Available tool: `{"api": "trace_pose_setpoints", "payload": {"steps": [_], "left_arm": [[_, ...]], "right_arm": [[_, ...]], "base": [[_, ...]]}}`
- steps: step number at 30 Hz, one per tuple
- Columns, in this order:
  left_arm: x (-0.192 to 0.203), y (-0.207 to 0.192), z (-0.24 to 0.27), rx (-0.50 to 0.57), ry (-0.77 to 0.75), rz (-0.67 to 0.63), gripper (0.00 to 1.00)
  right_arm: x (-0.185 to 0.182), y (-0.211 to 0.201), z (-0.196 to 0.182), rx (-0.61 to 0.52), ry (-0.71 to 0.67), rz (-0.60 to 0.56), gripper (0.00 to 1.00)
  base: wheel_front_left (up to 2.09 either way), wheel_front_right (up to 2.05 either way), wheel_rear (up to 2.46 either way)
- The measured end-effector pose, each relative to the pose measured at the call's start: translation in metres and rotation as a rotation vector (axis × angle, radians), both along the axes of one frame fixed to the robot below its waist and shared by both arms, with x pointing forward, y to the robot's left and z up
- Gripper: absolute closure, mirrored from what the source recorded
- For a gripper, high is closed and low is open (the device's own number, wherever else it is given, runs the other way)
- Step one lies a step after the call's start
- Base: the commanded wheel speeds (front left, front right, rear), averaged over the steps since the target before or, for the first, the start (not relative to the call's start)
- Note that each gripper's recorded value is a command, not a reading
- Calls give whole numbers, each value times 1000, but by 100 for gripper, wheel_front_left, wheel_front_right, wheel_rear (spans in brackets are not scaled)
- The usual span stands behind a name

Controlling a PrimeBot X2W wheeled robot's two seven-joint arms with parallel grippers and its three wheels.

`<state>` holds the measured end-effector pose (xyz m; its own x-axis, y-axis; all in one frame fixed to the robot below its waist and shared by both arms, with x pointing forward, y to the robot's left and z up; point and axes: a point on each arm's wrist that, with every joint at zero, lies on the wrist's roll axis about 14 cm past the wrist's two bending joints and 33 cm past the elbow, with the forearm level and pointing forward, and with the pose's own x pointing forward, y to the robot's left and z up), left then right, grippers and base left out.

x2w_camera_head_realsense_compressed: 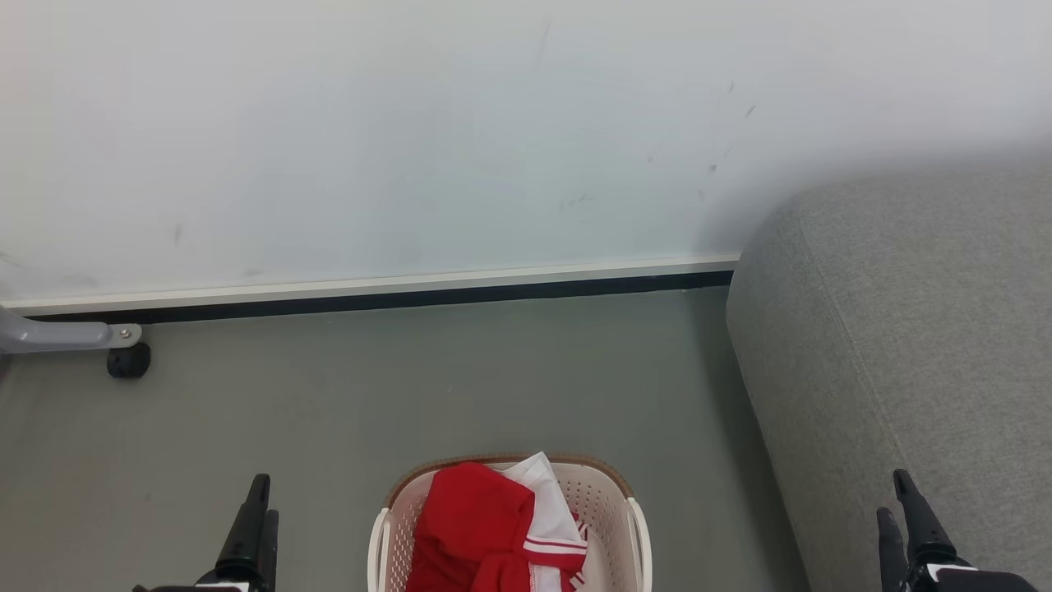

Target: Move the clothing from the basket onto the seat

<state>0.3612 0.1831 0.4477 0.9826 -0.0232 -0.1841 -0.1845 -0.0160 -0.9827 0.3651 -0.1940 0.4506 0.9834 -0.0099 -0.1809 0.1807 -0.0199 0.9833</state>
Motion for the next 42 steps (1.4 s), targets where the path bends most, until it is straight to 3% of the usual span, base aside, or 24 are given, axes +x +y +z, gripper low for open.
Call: {"api": "trace_pose_setpoints", "payload": {"steps": [8,21,29,42], "left_arm": [[2,-4,7,17,-21,-3,0],[7,-8,18,150,-53,-18,0],[9,-9,27,293,-69,-35,0],[12,-16,38,614,-110,-100,0]], "right_arm": [[1,2,3,-19,-10,-4,0],[3,8,11,-151,-8,16,0],[4,16,17,-279,-15,49,0],[5,32,25,-548,-43,122,0]], "base": [[0,0,0],[0,0,0],[0,0,0],[0,0,0]]}}
